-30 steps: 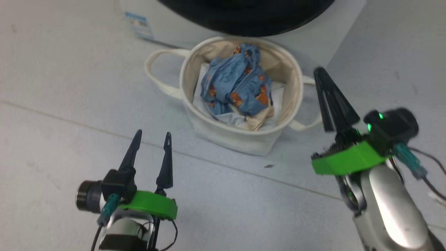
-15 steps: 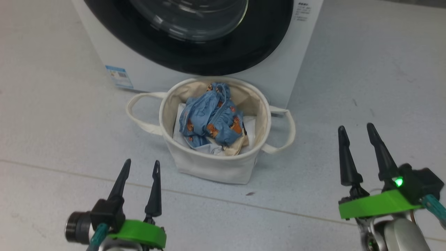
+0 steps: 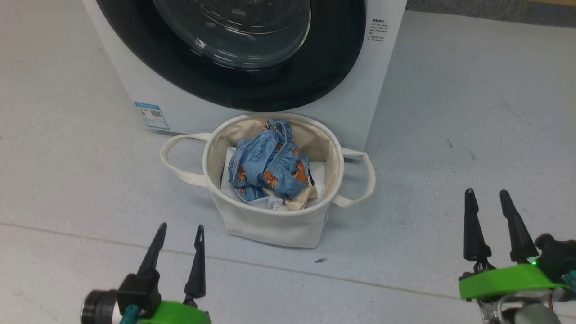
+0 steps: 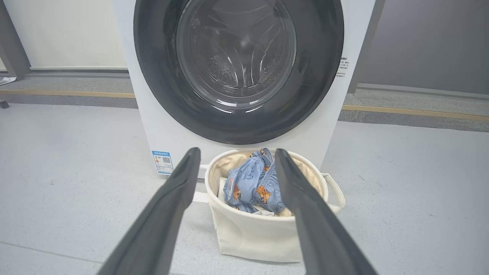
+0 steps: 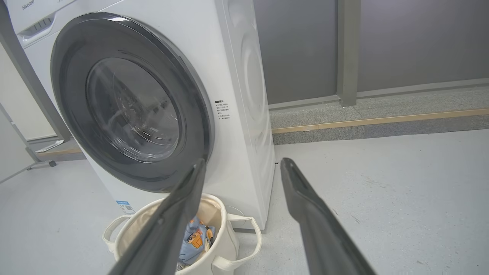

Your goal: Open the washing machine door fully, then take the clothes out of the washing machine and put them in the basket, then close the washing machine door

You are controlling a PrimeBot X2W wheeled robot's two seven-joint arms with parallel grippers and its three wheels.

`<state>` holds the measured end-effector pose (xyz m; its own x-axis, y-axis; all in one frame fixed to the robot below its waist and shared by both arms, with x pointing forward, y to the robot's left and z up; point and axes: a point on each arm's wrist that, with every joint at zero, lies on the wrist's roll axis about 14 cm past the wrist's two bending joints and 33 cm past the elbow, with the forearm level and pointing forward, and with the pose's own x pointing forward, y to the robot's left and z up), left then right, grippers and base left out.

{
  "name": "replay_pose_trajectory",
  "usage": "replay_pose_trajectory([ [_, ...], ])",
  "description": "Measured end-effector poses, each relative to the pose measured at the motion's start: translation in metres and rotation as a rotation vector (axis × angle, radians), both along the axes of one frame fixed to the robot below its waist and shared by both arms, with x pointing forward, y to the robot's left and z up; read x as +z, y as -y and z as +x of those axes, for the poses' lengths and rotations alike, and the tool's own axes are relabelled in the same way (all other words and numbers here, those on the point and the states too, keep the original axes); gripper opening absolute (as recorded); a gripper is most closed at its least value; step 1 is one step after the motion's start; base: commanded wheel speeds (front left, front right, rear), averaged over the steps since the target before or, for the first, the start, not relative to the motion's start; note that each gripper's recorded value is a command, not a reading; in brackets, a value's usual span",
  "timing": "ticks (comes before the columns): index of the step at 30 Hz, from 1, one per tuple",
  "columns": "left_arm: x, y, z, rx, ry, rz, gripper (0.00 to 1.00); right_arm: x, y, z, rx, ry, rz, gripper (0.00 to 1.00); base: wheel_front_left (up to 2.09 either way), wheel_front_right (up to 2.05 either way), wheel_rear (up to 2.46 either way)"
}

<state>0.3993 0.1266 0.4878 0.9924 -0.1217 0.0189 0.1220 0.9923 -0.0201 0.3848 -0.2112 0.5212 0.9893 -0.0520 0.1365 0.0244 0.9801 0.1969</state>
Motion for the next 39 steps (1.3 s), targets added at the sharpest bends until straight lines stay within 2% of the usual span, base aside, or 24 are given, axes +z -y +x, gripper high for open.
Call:
replay_pose_trajectory([
  [23,0.006,-0.001,-0.011,-0.008,0.013,-0.019,1.00,-0.003,-0.006,-0.013,0.015,-0.013,0.008,1.00,0.00,0.00,0.00],
  [39,0.002,-0.006,-0.019,0.020,-0.006,-0.059,1.00,-0.003,-0.029,-0.019,0.082,-0.013,-0.006,1.00,0.00,0.00,0.00],
])
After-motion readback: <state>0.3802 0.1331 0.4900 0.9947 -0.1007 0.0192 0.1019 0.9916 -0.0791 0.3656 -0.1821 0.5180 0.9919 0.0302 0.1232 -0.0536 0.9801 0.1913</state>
